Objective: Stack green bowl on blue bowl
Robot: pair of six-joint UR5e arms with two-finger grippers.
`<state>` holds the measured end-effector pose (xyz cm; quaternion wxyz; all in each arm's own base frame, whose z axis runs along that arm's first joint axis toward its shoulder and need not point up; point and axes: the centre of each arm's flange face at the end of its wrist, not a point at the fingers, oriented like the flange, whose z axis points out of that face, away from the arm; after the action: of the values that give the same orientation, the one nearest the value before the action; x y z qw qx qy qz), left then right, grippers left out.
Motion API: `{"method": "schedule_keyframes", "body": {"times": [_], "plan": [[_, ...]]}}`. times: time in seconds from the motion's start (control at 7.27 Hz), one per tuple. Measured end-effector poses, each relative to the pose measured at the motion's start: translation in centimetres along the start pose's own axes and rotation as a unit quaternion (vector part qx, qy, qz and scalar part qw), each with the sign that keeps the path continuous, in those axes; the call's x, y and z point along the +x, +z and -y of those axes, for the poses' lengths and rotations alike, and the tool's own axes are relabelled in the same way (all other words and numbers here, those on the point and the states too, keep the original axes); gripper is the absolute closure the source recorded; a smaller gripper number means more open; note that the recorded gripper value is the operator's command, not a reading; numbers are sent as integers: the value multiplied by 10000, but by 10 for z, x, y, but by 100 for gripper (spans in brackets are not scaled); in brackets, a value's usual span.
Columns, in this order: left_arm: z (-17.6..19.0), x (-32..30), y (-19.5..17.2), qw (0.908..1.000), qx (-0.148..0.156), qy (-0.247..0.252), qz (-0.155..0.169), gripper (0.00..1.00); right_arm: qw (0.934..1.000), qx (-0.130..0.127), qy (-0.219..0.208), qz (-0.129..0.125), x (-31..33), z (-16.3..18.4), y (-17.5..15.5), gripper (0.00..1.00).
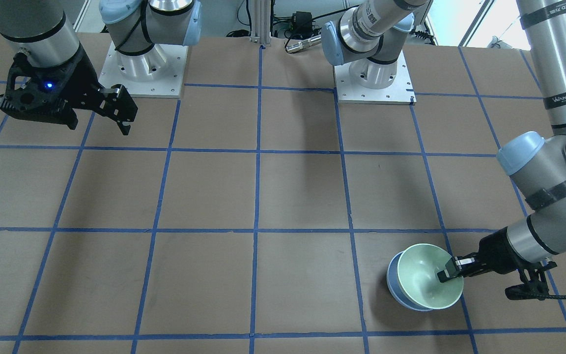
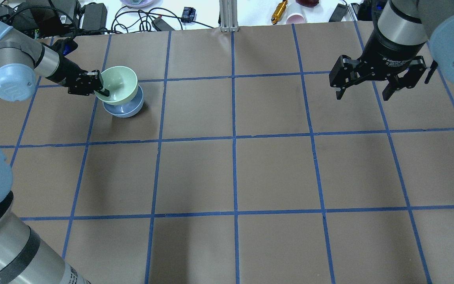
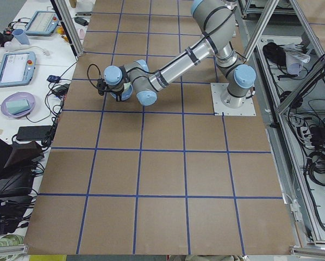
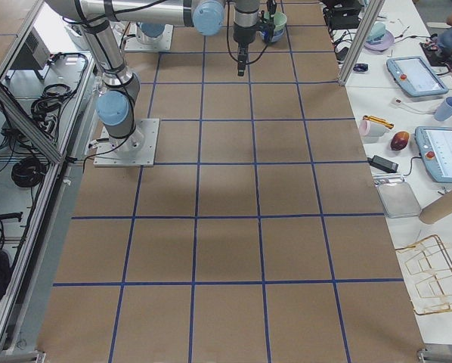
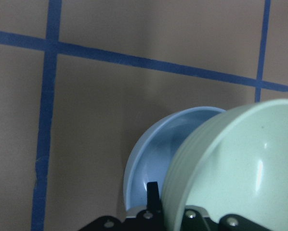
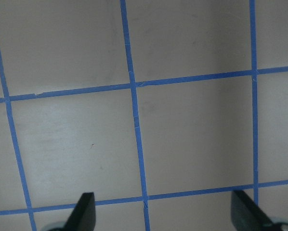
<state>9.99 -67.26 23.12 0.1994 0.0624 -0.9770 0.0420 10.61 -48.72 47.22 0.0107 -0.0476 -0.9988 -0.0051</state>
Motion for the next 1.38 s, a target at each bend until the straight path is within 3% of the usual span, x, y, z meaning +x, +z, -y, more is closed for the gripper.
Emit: {"method": "schedule_keyframes", "body": {"times": [0.14, 0.83, 1.1, 1.38], "plan": [[1, 0, 0, 10000, 5, -4, 5, 0, 10000, 0, 0, 0, 0, 0, 0, 0], [-2, 13, -28, 9999, 90, -36, 45, 0, 10000, 0, 0, 3, 0, 0, 0, 0], [-11, 38, -68, 9990, -6, 54, 442, 0, 10000, 0, 0, 1, 0, 0, 0, 0], [-31, 98, -118, 9928, -109, 333, 1149, 0, 10000, 0, 0, 0, 0, 0, 0, 0]]}}
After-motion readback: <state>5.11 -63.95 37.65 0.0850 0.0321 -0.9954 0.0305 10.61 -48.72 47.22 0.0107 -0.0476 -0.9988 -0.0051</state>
